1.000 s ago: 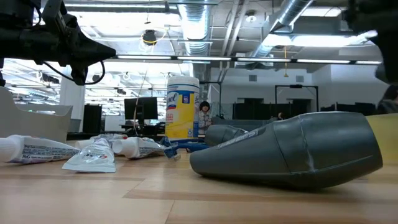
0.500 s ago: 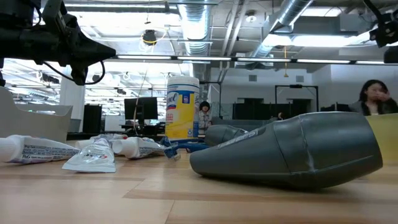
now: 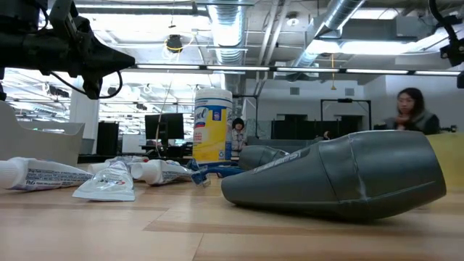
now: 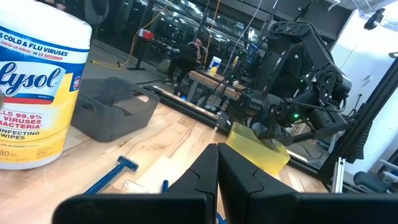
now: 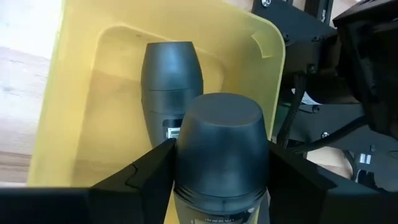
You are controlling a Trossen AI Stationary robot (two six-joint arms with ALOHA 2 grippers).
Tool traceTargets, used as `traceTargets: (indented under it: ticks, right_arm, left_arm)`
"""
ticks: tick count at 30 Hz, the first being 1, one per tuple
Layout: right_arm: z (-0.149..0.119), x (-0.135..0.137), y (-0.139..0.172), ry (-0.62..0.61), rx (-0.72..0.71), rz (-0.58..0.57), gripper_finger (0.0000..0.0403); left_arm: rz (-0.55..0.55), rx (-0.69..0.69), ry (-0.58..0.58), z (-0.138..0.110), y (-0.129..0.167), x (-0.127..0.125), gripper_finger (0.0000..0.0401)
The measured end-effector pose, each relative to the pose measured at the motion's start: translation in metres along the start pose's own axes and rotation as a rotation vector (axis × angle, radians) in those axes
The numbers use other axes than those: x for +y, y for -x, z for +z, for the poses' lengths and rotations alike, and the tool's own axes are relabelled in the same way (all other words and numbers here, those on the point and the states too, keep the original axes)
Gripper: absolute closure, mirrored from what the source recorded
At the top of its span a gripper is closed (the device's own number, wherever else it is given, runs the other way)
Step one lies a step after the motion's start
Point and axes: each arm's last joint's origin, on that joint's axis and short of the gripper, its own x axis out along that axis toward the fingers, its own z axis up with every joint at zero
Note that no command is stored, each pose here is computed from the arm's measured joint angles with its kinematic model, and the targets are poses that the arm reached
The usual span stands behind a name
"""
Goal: Pick & Place Travel size toiletries
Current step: Put the black deodorant into the yellow bin
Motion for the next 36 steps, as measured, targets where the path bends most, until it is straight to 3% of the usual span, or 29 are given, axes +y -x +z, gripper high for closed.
traceTargets:
  ticks: [4,11,16,21,30,32,36]
  right_arm:
    - [0.001,0.000,0.000,0.009,0.003,-0.004,0.0184]
    - [0.007,0.004,0.001,0.061,0.022,-0.009,0.0139]
    - [0.022,0.009,0.020,0.136,0.028,-0.001,0.0126]
    - [0.046,0.023,0.059,0.255,-0.106,0.185,0.0125]
    - [0.074,0.083,0.097,0.697,-0.474,0.690,0.0125]
    - [0.081,0.099,0.094,0.747,-0.529,0.719,0.0125]
    - [0.092,0.126,0.079,0.848,-0.558,0.674,0.0125]
  left_arm:
    - [-0.001,-0.001,0.000,0.000,0.000,0.000,0.0401]
    - [-0.002,-0.004,0.001,0.000,0.000,0.000,0.0401]
    - [-0.002,-0.005,0.001,0.000,0.000,0.000,0.0401]
    - [-0.002,-0.005,0.001,0.000,0.000,0.000,0.0401]
    - [-0.002,-0.006,0.001,0.001,0.000,0.000,0.0401]
    - [-0.002,-0.006,0.002,0.001,0.000,0.000,0.0401]
    - [-0.002,-0.006,0.001,0.001,0.000,0.000,0.0401]
